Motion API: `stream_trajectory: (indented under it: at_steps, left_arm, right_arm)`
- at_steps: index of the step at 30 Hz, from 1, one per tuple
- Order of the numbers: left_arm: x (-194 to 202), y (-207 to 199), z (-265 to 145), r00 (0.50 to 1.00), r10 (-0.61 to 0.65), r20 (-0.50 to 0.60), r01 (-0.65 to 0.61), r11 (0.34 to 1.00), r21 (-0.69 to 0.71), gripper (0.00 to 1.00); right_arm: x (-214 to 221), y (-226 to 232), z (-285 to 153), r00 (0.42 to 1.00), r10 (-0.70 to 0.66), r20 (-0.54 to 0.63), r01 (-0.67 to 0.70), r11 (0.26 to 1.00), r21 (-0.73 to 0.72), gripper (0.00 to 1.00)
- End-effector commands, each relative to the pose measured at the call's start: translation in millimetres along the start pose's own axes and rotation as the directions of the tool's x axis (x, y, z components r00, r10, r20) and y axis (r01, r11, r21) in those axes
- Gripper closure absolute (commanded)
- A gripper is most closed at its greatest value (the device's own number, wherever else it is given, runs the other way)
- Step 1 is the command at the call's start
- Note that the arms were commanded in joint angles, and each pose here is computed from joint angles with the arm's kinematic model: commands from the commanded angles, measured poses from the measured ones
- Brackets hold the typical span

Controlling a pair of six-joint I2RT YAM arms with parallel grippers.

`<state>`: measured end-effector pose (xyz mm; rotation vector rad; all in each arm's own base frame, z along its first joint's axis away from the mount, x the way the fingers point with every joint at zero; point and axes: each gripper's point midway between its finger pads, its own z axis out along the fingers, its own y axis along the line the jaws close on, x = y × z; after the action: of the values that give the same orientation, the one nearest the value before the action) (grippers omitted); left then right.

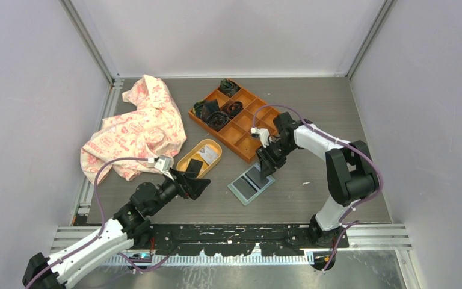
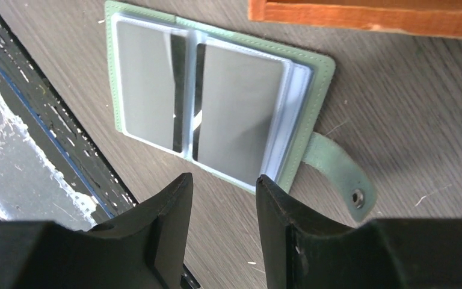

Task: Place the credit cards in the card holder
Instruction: Insert the credit card into the card slot, then turn over the card slot in the card holder.

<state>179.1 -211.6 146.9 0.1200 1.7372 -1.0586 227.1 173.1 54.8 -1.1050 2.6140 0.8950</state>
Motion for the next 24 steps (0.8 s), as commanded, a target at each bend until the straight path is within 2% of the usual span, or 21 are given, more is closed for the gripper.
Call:
stream_trajectory:
  at_steps: [1, 12, 20, 24]
  left_arm:
    - [1, 2, 1, 1.0, -0.02, 0.01, 0.02, 1.0, -0.002, 0.18]
    - [13, 3, 2, 0.997, -0.073, -0.021, 0.073, 0.997, 0.005, 0.26]
    - [18, -16, 4, 0.991, -0.096, -0.091, 0.103, 0.992, 0.074, 0.32]
    - [24, -21, 9, 0.986, -0.094, -0.138, 0.106, 0.991, 0.081, 0.36]
  right_arm:
    - [-16, -8, 2, 1.0, 0.023, 0.003, -0.023, 0.999, 0.036, 0.51]
    - [-8, -15, 16, 0.995, 0.068, -0.072, -0.067, 0.997, 0.028, 0.52]
    - [-2, -20, 18, 0.99, 0.095, -0.106, -0.091, 0.995, 0.045, 0.51]
    - [-2, -12, 19, 0.989, 0.097, -0.11, -0.098, 0.995, -0.004, 0.52]
